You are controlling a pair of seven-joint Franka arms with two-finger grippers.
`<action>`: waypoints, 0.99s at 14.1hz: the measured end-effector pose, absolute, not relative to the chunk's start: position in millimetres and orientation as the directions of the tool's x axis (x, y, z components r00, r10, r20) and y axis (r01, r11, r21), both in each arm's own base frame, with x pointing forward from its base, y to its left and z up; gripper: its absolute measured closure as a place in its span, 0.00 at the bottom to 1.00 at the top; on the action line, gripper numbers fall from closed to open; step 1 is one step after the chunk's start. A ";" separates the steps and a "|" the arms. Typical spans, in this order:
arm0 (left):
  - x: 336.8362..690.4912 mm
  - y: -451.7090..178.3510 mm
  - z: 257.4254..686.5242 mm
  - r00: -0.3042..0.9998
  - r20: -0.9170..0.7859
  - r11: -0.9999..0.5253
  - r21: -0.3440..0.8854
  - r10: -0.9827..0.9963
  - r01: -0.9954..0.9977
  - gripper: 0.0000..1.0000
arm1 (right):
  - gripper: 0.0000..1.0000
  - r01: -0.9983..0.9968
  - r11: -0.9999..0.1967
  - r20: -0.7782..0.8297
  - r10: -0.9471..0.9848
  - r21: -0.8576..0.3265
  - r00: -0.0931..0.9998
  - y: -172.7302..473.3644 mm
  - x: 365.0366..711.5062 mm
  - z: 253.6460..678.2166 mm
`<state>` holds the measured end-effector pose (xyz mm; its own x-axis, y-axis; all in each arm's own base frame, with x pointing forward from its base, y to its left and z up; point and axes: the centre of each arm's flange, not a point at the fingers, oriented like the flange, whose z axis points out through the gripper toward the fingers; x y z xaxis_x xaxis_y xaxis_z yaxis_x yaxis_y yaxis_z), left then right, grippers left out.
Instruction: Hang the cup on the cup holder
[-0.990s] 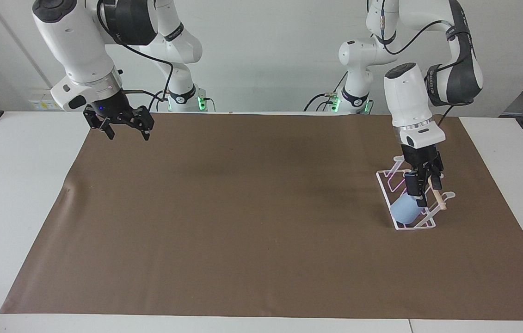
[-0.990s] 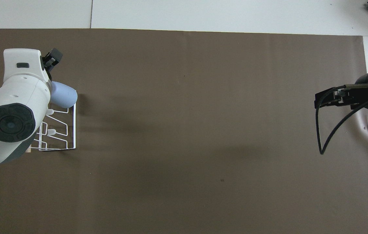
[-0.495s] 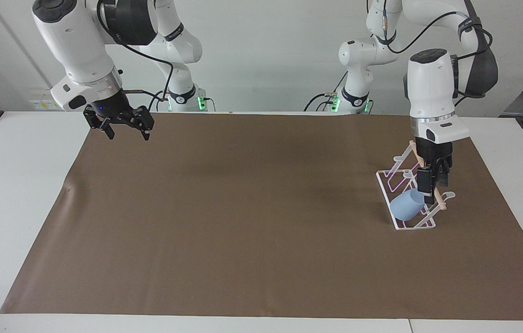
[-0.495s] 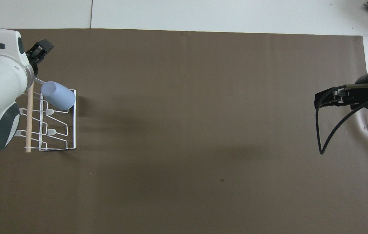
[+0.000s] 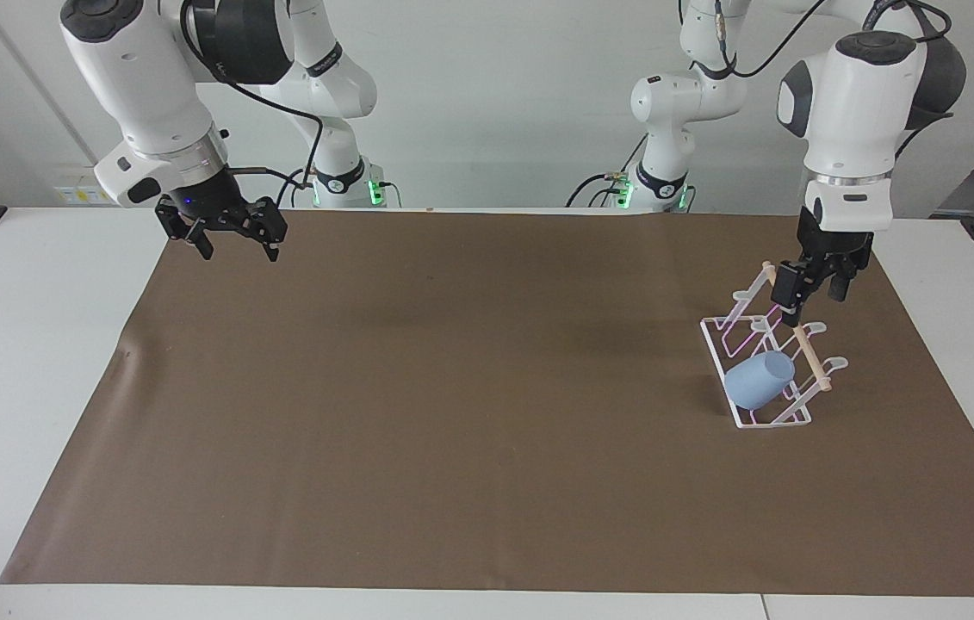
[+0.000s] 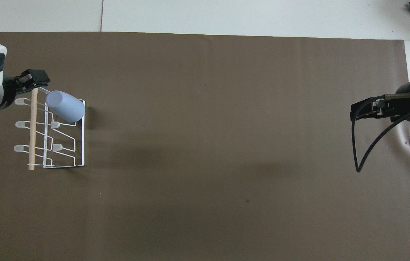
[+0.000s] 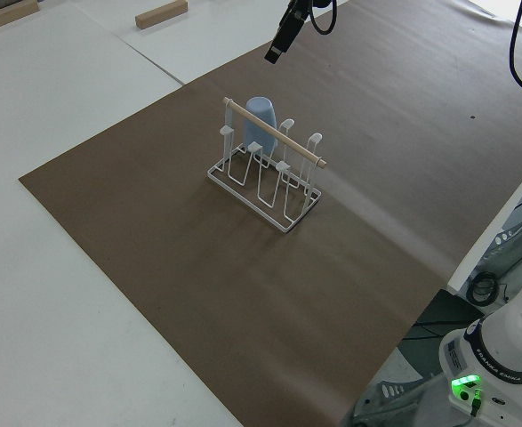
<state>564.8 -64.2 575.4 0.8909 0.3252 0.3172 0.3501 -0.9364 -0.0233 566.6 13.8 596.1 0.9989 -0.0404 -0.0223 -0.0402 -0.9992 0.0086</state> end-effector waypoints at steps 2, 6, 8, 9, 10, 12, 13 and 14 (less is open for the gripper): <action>549.9 -64.2 580.6 0.940 0.233 -0.963 -0.042 0.251 0.268 0.00 | 0.00 -0.040 -0.999 -0.022 -0.040 0.009 0.999 13.8 566.6 596.1; 534.2 -64.1 609.3 0.986 0.109 -0.991 -0.019 0.127 0.130 0.00 | 0.00 -0.040 -0.999 -0.022 -0.040 0.009 0.999 13.8 566.6 596.1; 528.5 -52.6 618.2 0.998 0.057 -0.999 -0.038 0.020 0.022 0.00 | 0.00 -0.040 -0.999 -0.022 -0.040 0.009 0.999 13.8 566.6 596.1; 527.5 -43.1 620.5 0.999 0.043 -0.999 -0.041 -0.009 -0.007 0.00 | 0.00 -0.040 -0.999 -0.022 -0.040 0.009 0.999 13.8 566.6 596.1; 526.9 -36.9 620.8 0.999 0.034 -0.999 -0.042 -0.025 -0.024 0.00 | 0.00 -0.040 -0.999 -0.022 -0.040 0.009 0.999 13.8 566.6 596.1; 526.1 -39.5 620.1 0.999 0.027 -0.998 -0.040 -0.039 -0.038 0.00 | 0.00 -0.040 -0.999 -0.022 -0.040 0.009 0.999 13.8 566.6 596.1; 525.8 -42.7 619.9 0.999 0.025 -0.998 -0.041 -0.045 -0.044 0.00 | 0.00 -0.040 -0.999 -0.022 -0.040 0.009 0.999 13.8 566.6 596.1; 525.4 -45.2 619.8 0.998 0.024 -0.998 -0.041 -0.050 -0.049 0.00 | 0.00 -0.040 -0.999 -0.022 -0.040 0.009 0.999 13.8 566.6 596.1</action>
